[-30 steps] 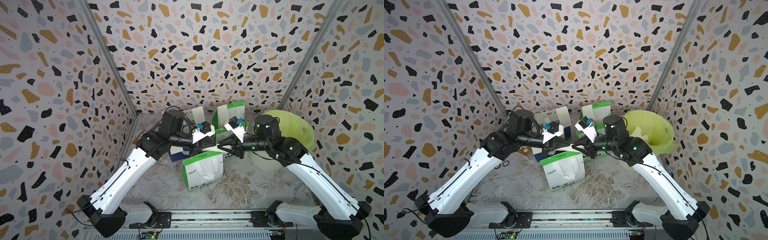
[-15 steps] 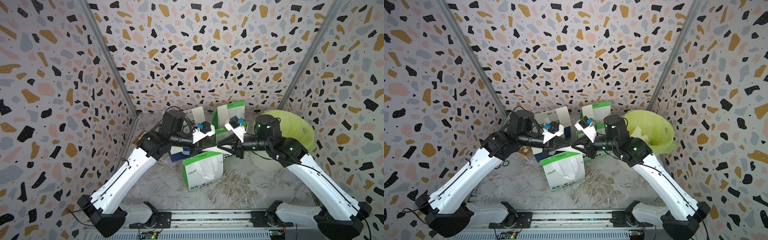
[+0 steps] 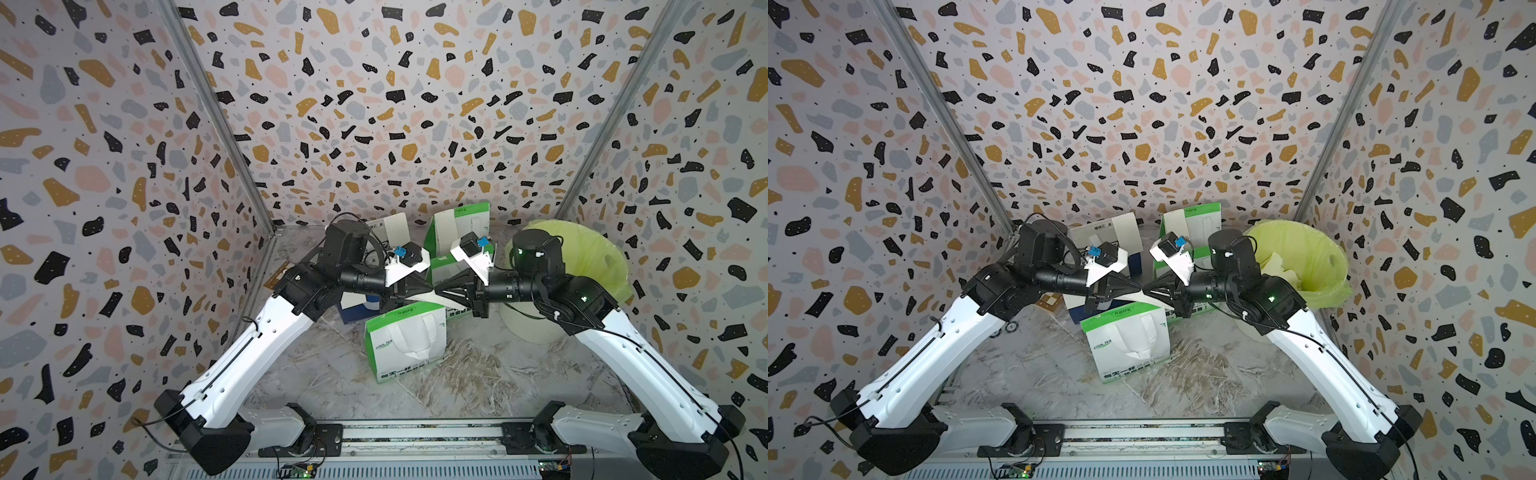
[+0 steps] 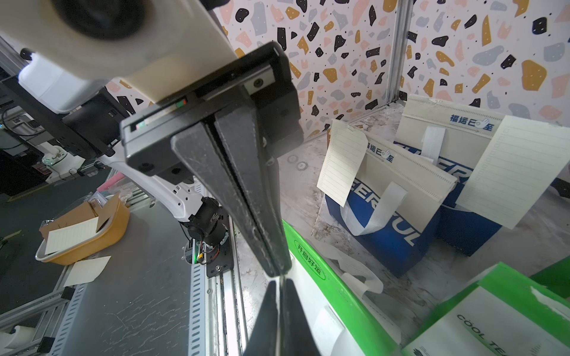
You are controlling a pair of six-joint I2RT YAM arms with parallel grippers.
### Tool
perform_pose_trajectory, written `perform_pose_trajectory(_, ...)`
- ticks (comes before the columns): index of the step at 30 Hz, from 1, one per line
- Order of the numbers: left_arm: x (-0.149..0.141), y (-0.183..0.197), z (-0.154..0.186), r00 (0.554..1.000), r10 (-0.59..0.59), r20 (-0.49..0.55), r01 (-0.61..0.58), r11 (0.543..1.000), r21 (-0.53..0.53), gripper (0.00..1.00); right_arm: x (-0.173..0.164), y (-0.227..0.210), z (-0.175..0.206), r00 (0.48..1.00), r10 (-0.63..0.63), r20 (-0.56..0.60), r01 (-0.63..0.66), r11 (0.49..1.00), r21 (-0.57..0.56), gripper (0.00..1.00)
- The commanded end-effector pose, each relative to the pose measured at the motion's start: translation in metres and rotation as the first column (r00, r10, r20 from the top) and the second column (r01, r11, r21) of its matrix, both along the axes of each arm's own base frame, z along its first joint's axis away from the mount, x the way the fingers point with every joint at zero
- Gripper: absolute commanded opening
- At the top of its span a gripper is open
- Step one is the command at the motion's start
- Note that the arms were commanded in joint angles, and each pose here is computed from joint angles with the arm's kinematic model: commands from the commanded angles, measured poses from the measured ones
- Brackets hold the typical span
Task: Shred takeout receipts and throw away
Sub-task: Shred the takeout receipt.
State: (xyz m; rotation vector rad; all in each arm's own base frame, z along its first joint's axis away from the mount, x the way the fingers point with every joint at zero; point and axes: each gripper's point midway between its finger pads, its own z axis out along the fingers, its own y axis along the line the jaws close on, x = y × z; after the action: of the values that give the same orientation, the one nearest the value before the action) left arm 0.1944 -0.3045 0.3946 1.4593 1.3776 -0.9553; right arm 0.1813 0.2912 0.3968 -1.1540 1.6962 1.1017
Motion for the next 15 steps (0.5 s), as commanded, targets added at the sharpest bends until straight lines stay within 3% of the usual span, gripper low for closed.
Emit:
perform_pose_trajectory(1, -0.002, 0.000, 0.010, 1.000, -0.004, 0.029, 0.005, 0.999, -0.037, 0.00, -0.006, -0.001, 0.014, 0.999, 0.015, 0.032, -0.016, 0.999, 0.037, 0.02)
perform_pose_trajectory(6, -0.001, 0.001, 0.012, 0.999, 0.002, 0.042, 0.000, 0.999, -0.048, 0.00, 0.000, 0.000, 0.001, 1.000, -0.010, -0.009, 0.010, 1.000, -0.001, 0.00)
perform_pose_trajectory(10, -0.004, 0.004, 0.024, 0.994, 0.013, 0.111, -0.001, 0.994, -0.106, 0.00, 0.026, -0.007, -0.017, 0.985, -0.167, -0.046, 0.163, 0.983, -0.082, 0.00)
perform_pose_trajectory(15, -0.019, 0.012, 0.050, 0.974, 0.037, 0.225, 0.018, 0.971, -0.239, 0.00, 0.066, -0.027, -0.024, 0.915, -0.385, -0.123, 0.372, 0.921, -0.117, 0.00)
